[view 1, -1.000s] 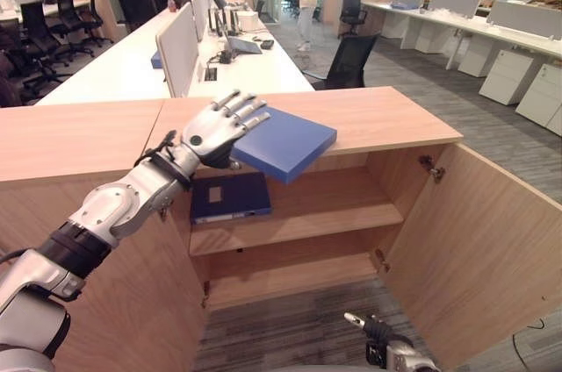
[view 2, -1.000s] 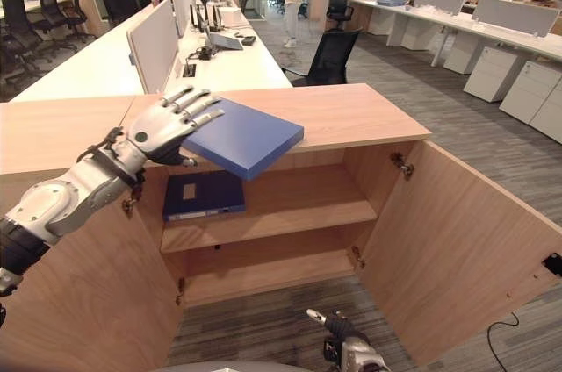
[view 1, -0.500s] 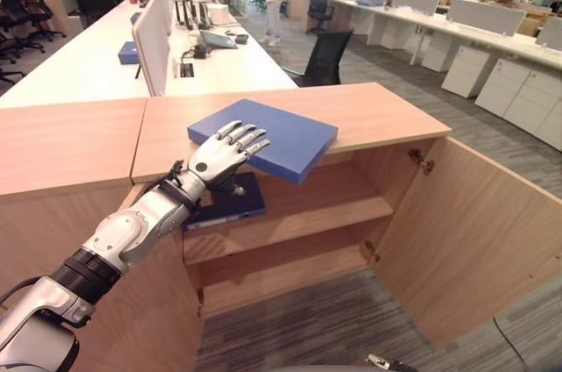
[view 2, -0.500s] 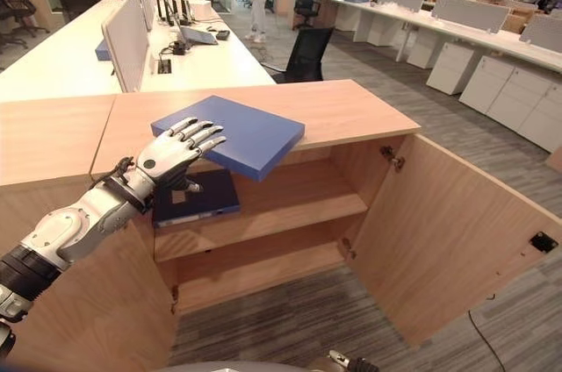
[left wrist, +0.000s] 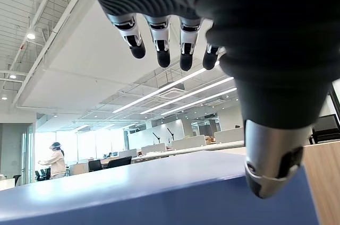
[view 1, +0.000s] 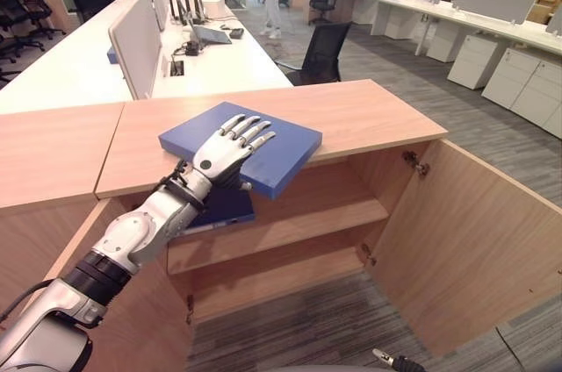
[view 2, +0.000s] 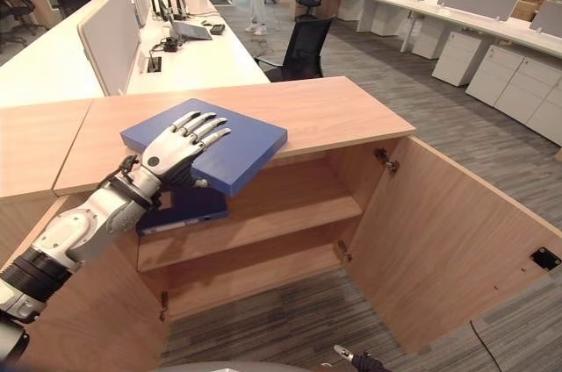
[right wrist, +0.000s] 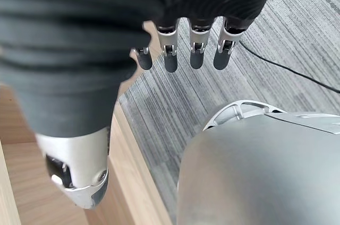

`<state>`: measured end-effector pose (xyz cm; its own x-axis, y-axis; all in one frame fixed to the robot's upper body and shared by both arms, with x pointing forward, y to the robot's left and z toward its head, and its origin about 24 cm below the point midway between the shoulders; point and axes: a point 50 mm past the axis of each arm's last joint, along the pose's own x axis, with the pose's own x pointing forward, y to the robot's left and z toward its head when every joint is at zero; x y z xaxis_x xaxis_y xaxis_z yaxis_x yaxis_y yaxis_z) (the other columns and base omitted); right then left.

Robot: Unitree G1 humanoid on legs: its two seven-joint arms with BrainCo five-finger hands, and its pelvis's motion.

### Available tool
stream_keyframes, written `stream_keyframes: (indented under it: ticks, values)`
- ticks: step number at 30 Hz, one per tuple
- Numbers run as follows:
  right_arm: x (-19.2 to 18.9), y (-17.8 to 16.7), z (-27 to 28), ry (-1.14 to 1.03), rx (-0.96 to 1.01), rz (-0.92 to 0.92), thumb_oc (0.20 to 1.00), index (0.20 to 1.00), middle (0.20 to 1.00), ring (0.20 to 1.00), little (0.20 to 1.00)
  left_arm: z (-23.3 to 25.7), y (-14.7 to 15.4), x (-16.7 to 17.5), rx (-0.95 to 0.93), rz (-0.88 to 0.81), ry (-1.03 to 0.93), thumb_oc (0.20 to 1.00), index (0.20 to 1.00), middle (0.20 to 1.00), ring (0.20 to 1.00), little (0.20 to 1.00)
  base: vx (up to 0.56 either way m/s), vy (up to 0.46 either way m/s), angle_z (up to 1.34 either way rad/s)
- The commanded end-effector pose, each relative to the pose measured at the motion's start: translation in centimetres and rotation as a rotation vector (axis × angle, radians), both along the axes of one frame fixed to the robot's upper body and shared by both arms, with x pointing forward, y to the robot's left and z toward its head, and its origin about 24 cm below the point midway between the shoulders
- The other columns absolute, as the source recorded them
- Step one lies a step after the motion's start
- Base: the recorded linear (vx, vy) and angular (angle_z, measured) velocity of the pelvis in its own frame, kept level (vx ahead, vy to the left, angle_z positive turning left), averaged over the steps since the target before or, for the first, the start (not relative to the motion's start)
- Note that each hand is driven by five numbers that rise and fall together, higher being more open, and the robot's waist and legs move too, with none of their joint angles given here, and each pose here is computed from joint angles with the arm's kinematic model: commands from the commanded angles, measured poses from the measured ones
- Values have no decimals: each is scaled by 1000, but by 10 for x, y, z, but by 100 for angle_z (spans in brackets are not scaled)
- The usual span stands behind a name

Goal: Put the empty folder in the office cabinet

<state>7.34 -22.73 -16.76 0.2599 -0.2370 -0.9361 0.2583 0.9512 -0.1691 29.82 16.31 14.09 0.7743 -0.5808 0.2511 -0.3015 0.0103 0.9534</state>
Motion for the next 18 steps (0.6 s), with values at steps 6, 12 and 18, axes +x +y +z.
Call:
stream_keyframes:
  ticks: [6, 12, 18]
  values:
    - [11, 11, 0, -44, 12, 34, 1000, 1000, 1000, 1000, 1000, 4, 19, -2, -128, 89, -23, 1000, 1000, 1000, 1000, 1000, 118, -31, -2]
    - [18, 14, 1, -66, 11, 55, 1000, 1000, 1000, 1000, 1000, -8, 32, -4, -133, 158, 14, 1000, 1000, 1000, 1000, 1000, 125, -38, -6]
    - [19, 19, 1, -78, 26, 68, 1000, 1000, 1000, 1000, 1000, -21, 47, -13, -152, 229, 62, 1000, 1000, 1000, 1000, 1000, 96, -29, -7]
